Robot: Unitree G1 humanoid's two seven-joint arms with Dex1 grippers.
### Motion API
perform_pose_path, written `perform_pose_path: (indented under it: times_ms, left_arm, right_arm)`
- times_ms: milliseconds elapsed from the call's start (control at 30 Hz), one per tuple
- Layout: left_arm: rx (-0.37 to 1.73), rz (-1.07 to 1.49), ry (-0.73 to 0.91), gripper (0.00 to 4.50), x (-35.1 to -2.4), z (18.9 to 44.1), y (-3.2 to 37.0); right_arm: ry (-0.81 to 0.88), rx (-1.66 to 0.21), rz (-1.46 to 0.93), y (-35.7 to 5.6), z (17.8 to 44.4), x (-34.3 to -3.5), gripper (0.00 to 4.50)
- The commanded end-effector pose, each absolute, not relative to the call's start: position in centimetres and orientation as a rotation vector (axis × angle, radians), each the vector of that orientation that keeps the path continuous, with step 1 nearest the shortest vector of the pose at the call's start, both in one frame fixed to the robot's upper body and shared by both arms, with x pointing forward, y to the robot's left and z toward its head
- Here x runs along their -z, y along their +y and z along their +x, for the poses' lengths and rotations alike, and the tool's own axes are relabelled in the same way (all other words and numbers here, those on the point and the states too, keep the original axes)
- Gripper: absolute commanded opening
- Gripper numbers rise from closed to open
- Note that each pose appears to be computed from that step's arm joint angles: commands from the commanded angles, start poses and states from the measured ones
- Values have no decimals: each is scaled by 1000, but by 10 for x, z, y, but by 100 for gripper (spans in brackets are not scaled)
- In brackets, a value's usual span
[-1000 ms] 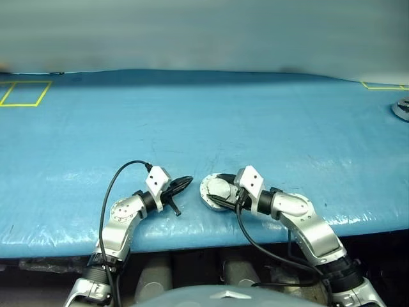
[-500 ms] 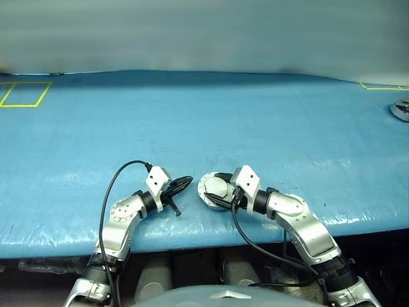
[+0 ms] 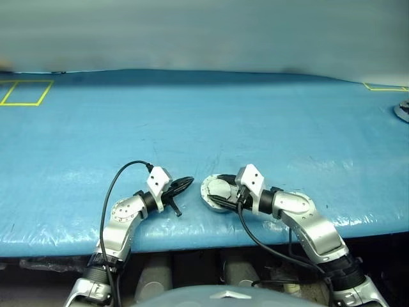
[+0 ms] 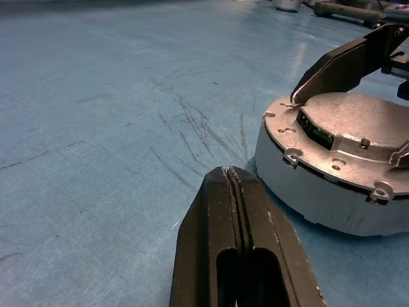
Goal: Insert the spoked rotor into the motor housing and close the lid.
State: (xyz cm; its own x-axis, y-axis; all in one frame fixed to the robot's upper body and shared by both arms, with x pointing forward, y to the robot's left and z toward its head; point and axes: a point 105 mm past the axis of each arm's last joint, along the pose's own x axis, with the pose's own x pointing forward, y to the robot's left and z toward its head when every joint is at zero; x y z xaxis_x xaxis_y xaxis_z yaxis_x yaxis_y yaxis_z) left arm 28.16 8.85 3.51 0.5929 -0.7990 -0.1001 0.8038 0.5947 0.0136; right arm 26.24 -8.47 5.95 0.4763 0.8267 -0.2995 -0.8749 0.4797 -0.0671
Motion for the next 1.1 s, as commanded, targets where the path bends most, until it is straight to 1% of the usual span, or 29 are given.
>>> perform_pose_path:
  times_ms: [33, 267, 400, 600, 1033, 1067, 1100]
  left_arm:
    - [946, 65, 43, 0, -45, 282, 84]
    - [945, 65, 44, 0, -44, 282, 84]
    - [950, 59, 45, 0, -44, 281, 83]
    - [955, 53, 46, 0, -44, 281, 81]
    - [948, 44, 47, 0, -43, 279, 81]
    - [949, 43, 47, 0, -43, 279, 81]
    - [950, 43, 47, 0, -43, 279, 81]
  right_arm:
    - [309, -1030, -288, -92, 261, -39, 303]
    - [332, -1030, -263, -96, 263, -34, 303]
    - [357, -1033, -305, -101, 264, -29, 303]
    - [382, -1098, -187, -100, 259, -36, 303]
    - [409, -1083, -351, -108, 266, -24, 303]
    - [414, -1082, -350, -109, 266, -23, 303]
    - [416, -1091, -268, -107, 265, -28, 303]
